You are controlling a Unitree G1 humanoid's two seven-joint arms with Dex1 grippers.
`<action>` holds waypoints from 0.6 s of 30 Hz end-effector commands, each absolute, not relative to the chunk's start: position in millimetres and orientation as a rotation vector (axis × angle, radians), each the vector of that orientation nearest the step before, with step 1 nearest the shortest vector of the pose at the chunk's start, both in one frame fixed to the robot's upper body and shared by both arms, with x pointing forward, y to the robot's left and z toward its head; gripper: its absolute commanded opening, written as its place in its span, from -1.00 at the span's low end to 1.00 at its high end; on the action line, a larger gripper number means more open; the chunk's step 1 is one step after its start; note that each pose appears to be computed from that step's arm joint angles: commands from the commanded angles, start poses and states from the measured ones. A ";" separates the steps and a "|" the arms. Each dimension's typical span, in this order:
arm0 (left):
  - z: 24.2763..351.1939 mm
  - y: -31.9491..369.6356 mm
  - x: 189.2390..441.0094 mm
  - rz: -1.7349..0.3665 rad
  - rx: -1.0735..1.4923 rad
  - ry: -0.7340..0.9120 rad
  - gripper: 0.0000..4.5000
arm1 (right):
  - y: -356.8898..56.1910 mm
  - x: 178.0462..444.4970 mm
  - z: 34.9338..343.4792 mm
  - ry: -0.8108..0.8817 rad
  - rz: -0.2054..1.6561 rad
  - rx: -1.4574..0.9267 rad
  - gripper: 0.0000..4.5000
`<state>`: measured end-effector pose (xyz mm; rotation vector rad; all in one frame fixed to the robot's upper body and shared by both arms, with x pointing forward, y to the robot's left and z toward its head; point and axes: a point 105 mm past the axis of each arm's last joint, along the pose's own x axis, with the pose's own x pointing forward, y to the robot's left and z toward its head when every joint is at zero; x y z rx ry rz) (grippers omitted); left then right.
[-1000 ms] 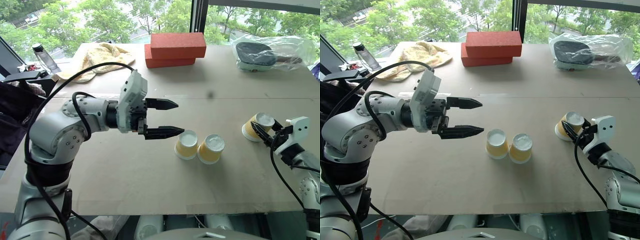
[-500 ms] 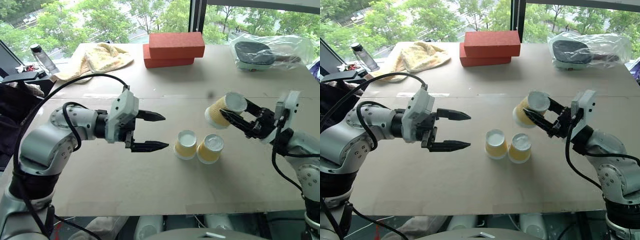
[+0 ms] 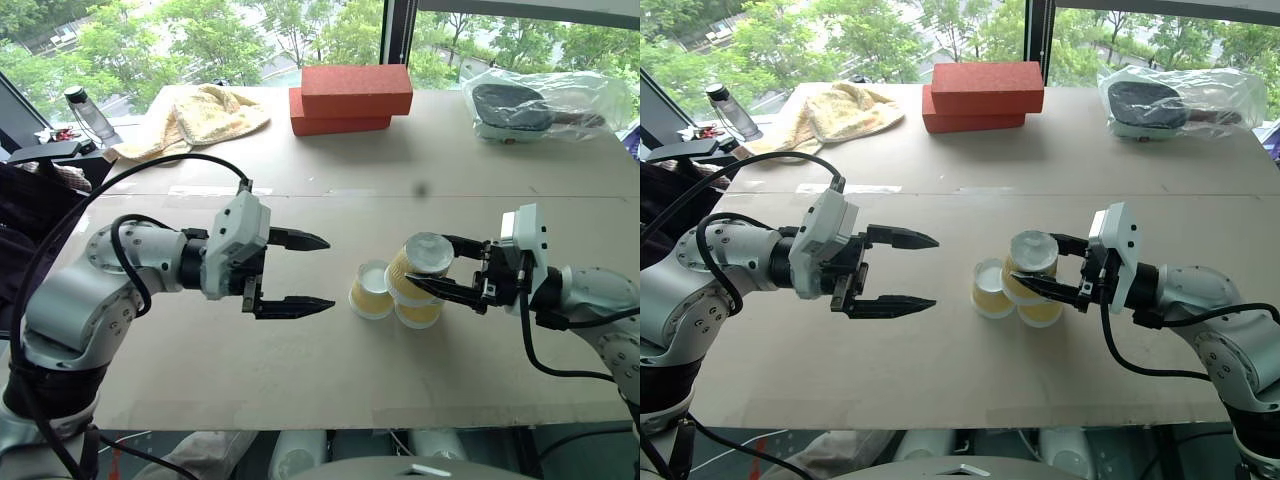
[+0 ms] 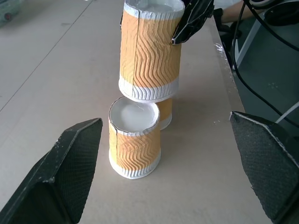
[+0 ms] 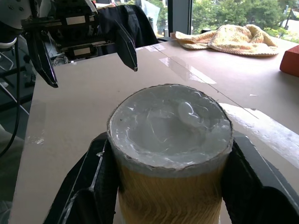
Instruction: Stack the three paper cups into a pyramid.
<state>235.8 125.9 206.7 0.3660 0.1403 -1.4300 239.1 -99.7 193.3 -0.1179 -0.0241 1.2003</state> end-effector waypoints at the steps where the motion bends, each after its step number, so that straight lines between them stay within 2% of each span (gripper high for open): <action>1: 219.5 123.8 233.6 -1.429 0.399 0.065 1.00 | -98.7 238.5 204.2 -0.084 1.201 -0.139 0.43; 3: 219.5 123.5 233.9 -1.429 0.398 0.062 1.00 | -98.9 238.6 206.8 -0.091 1.198 -0.127 0.84; 4: 219.1 123.8 234.1 -1.428 0.397 0.064 1.00 | -99.4 238.1 209.4 -0.101 1.198 -0.113 0.97; 10: 207.2 145.5 232.5 -1.359 0.307 0.094 1.00 | -119.9 238.8 226.3 -0.155 1.148 -0.115 0.97; 12: 208.3 155.2 232.4 -1.313 0.231 0.059 1.00 | -132.7 235.8 234.7 -0.168 1.118 -0.100 0.97; 14: 207.7 171.8 236.3 -1.219 0.140 0.014 1.00 | -150.0 227.2 252.6 -0.198 1.103 0.050 0.97; 16: 189.6 187.8 239.0 -1.119 0.138 0.043 1.00 | -171.7 221.1 262.6 -0.211 1.082 0.173 0.97; 18: 168.7 190.8 235.6 -1.074 0.119 0.089 1.00 | -191.5 221.5 248.4 -0.177 1.041 0.172 0.97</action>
